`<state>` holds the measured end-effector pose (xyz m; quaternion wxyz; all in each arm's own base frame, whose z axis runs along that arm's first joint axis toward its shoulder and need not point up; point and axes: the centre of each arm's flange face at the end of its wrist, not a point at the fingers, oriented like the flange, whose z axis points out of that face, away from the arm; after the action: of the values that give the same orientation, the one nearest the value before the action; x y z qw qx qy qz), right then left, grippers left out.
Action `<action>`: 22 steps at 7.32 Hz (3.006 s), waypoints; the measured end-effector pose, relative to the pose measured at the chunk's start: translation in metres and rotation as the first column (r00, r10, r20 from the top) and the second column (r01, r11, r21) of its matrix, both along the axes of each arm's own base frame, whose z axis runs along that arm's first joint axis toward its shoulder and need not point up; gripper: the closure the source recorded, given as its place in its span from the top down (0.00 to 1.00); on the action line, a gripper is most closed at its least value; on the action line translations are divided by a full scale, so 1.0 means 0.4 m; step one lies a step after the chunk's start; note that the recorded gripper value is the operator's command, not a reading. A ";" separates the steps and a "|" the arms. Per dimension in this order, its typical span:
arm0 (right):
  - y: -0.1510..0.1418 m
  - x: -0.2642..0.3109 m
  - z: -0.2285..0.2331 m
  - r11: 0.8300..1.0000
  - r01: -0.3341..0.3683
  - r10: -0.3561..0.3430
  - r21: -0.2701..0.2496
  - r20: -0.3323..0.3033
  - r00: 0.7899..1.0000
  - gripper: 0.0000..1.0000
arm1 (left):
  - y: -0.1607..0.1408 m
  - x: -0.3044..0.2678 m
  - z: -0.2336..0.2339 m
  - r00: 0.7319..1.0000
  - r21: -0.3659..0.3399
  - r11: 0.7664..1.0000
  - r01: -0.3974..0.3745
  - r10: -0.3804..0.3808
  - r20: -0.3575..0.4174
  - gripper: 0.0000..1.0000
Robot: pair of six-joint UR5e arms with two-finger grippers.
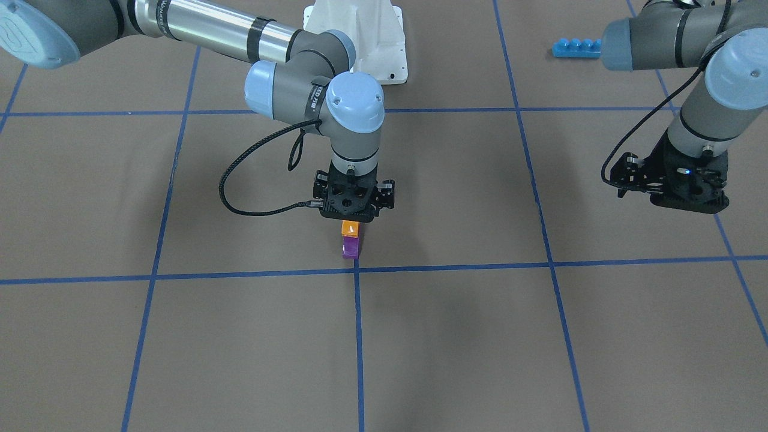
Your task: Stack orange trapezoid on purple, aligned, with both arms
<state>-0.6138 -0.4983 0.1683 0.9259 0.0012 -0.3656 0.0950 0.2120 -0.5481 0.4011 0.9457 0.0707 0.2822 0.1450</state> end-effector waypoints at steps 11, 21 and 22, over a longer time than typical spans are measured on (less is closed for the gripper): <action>-0.187 1.305 0.730 0.980 0.159 -0.156 0.122 -0.032 0.987 1.00 | 0.114 -0.604 0.295 0.975 -0.059 0.994 0.090 -0.100 -0.198 1.00; 0.015 1.753 1.165 0.979 0.169 -0.180 0.117 0.098 0.979 1.00 | 0.227 -0.671 0.531 0.988 -0.109 0.993 0.055 -0.070 -0.141 1.00; 0.019 1.758 1.167 0.979 0.165 -0.177 0.117 0.098 0.979 1.00 | 0.233 -0.681 0.555 0.989 -0.108 0.993 0.043 -0.057 -0.135 1.00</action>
<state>0.0896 -0.4908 0.6352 0.9082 0.0146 -0.4183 -0.0051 -0.0603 -0.4548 0.6230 0.9297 0.0381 0.3521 0.1012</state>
